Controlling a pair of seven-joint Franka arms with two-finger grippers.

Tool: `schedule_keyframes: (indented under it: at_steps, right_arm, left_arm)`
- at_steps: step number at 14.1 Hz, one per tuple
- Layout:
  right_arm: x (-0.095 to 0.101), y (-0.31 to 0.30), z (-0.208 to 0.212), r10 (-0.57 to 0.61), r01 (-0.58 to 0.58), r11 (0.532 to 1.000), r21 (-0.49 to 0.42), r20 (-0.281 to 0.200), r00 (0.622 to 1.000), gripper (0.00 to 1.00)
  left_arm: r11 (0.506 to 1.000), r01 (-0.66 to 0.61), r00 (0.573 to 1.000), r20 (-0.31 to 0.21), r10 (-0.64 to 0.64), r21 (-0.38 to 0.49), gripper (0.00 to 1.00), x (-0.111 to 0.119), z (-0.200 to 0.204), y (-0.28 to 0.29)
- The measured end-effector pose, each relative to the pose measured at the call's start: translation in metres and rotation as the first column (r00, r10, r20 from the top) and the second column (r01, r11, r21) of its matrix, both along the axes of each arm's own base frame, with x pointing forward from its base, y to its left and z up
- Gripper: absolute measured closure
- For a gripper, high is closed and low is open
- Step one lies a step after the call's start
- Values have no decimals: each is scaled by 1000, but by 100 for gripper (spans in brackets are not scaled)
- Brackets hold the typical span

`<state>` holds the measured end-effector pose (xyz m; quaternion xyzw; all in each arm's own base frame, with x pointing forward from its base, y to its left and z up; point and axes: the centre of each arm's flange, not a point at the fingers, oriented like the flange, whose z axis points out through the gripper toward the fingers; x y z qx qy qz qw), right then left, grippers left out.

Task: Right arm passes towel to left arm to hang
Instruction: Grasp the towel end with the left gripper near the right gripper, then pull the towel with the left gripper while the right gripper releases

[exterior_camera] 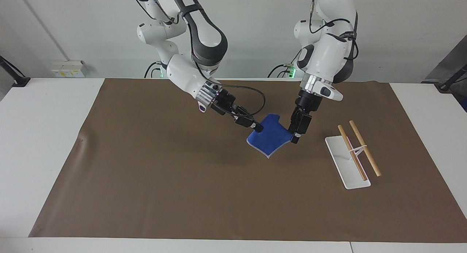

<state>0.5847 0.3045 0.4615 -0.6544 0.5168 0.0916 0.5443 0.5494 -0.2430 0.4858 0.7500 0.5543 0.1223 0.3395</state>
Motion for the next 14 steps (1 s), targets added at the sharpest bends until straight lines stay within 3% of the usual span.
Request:
schedule_keyframes:
  at_steps: [5,12,14]
  right_arm:
    - [-2,4,0,5,-5,1000,-2,1,1000,97]
    - [-6,10,-1,-6,6,1000,-14,5,1000,97]
    - [-6,10,-1,-6,6,1000,-14,5,1000,97]
  left_arm:
    - [1000,-9,1000,15,9,-28,5,-3,1,-12]
    - [1000,23,999,24,-23,-2,97,-1,-7,-13]
    - [1000,29,999,33,-30,12,98,2,-7,-7]
